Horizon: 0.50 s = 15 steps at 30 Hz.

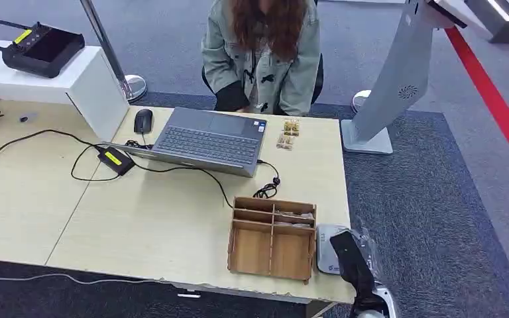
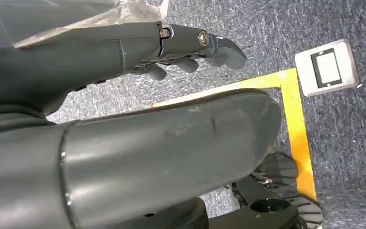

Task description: Pass the card to the sensor for recognition and then transmit it.

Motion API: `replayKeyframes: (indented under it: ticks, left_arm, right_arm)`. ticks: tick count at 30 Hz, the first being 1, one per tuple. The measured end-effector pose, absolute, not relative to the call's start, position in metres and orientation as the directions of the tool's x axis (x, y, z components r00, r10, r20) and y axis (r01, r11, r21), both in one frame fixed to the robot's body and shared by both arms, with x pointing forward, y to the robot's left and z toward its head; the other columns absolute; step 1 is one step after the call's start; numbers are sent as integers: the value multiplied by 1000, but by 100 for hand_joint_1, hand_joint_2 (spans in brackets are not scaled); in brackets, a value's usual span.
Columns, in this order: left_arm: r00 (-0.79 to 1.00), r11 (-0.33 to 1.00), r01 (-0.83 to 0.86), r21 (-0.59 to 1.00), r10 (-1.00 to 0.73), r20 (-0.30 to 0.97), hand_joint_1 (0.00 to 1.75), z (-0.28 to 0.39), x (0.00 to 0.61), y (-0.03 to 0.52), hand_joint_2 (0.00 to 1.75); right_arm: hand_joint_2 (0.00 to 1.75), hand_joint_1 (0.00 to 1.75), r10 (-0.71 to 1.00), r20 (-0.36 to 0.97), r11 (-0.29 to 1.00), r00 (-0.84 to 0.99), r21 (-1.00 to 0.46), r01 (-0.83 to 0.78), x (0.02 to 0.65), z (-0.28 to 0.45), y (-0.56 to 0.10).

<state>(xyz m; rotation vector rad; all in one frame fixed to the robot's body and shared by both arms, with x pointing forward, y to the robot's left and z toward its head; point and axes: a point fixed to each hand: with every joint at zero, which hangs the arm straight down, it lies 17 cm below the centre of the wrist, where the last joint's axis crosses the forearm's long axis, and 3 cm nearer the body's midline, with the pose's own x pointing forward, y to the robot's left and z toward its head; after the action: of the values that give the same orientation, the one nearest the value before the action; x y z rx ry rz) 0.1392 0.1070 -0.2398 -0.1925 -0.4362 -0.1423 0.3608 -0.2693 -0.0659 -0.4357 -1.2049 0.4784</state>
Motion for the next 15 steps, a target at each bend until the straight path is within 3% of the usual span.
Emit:
replayKeyframes:
  ticks: [15]
  left_arm:
    - [895, 971, 181, -154, -98, 434, 0, -240, 139, 107, 0]
  right_arm:
    - [175, 175, 569, 767, 818, 298, -565, -107, 362, -66, -278]
